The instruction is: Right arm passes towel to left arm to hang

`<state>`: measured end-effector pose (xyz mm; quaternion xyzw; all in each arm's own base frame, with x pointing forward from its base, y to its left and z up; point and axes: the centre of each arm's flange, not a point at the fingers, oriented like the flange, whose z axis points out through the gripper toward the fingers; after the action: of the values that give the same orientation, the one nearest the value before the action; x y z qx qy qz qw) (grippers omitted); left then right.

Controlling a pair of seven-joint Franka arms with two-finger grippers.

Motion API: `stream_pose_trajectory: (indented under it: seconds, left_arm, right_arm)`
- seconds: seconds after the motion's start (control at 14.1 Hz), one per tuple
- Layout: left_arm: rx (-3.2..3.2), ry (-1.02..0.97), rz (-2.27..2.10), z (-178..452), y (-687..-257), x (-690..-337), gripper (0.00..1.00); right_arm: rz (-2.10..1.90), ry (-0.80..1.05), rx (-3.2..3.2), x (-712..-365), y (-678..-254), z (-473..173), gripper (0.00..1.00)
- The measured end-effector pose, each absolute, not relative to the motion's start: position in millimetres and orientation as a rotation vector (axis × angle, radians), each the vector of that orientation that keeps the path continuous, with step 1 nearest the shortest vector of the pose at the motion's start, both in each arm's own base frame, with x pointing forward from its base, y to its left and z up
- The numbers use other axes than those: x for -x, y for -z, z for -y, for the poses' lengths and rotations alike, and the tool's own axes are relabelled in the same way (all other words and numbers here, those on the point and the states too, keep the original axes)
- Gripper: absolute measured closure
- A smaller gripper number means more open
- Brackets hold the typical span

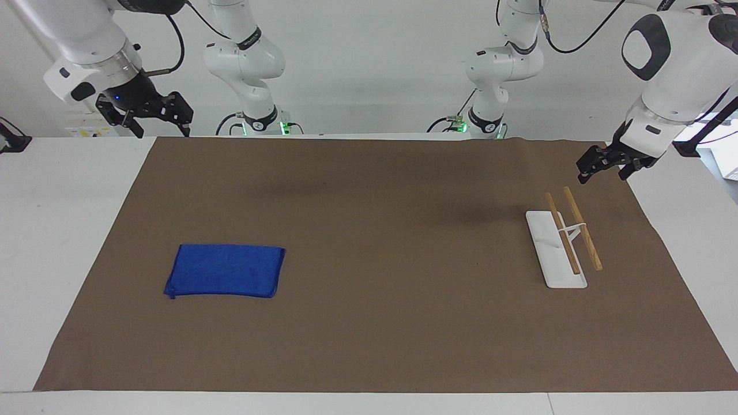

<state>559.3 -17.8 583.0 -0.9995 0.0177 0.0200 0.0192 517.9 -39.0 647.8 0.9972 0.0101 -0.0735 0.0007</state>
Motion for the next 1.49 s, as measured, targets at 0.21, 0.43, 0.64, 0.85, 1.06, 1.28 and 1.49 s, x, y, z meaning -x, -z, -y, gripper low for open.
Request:
stream_pose_trajectory:
  seconds: [0.21, 0.43, 0.64, 0.85, 1.06, 1.28, 1.49]
  left_arm:
    - [3.104, -0.016, -0.054, 18.0, -597.1, -560.0, 0.0]
    - [3.103, 0.054, -0.053, 18.6, -626.5, -555.0, 0.0]
    - [3.103, 0.053, -0.053, 18.9, -628.6, -552.9, 0.0]
    - [3.103, 0.045, -0.053, 18.8, -627.6, -552.5, 0.0]
    - [3.103, 0.042, -0.053, 18.8, -627.4, -552.3, 0.0]
    - [3.103, 0.04, -0.053, 18.8, -627.3, -552.2, 0.0]
    - [3.103, 0.039, -0.053, 18.8, -627.3, -552.1, 0.0]
  right_arm:
    - [-0.031, 0.232, -3.132, -517.9, -647.6, 39.1, 0.0]
    - [-0.03, 0.232, -3.132, -517.8, -647.4, 39.6, 0.0]
    - [-0.044, 0.227, -3.133, -518.1, -647.7, 40.5, 0.0]
    - [-0.059, 0.085, -3.133, -532.4, -635.2, 38.7, 0.0]
    - [-0.076, 0.01, -3.13, -549.5, -572.1, 35.1, 0.0]
    - [-0.115, -0.024, -3.129, -564.2, -481.0, 22.5, 0.0]
    - [-0.132, -0.042, -3.132, -580.7, -403.5, 16.4, 0.02]
